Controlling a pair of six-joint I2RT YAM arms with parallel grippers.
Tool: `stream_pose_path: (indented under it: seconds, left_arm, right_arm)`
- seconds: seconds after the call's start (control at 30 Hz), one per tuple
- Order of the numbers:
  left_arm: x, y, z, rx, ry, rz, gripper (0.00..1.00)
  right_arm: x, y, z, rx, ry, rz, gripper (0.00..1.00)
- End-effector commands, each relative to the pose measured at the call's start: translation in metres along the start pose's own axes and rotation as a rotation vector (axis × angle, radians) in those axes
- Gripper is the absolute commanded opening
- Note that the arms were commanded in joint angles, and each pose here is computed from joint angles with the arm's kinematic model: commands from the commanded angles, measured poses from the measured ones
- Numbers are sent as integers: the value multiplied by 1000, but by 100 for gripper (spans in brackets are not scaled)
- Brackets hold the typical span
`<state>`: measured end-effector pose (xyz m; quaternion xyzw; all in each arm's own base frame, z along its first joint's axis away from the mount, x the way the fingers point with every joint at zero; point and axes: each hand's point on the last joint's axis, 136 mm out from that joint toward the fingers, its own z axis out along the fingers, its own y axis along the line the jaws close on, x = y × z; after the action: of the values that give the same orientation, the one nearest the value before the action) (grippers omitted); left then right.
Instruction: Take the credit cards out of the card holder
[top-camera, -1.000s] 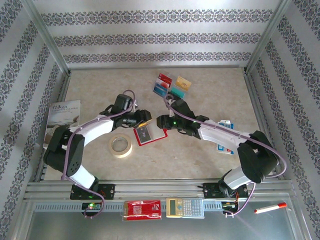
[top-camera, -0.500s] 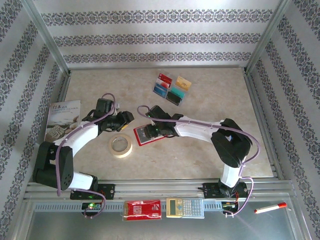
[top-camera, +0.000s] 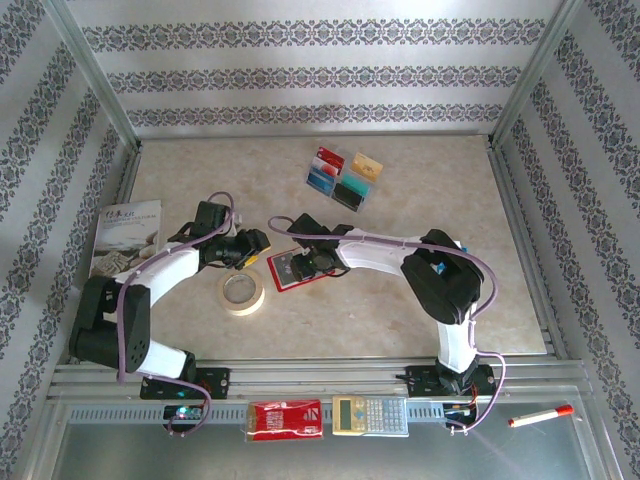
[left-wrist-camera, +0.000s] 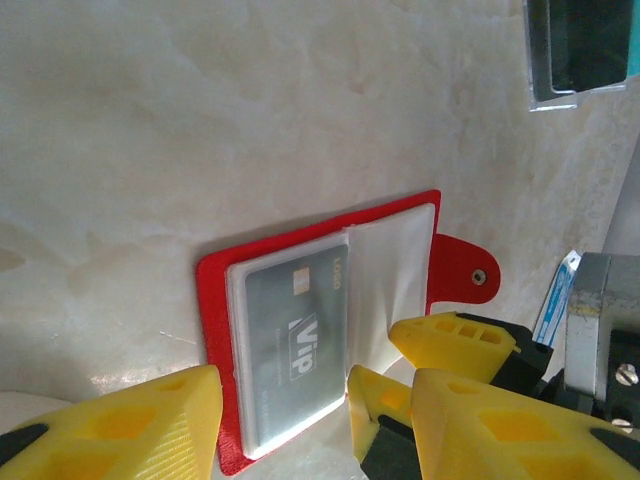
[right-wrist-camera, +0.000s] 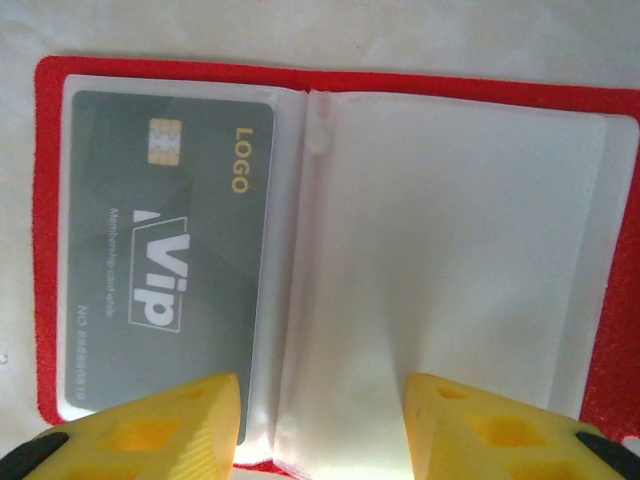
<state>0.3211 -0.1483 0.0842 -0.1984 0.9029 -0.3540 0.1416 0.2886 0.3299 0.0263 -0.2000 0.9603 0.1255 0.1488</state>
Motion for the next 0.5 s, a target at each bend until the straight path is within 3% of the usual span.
stream_pose_path:
  seconds: [0.0, 0.47]
  left_arm:
    - [2, 0, 2, 13, 16, 4, 53]
    - [7, 2, 10, 20, 43, -1, 53]
  right_arm:
    - [4, -4, 5, 45, 34, -32, 49]
    - [23, -16, 23, 103, 117, -48, 52]
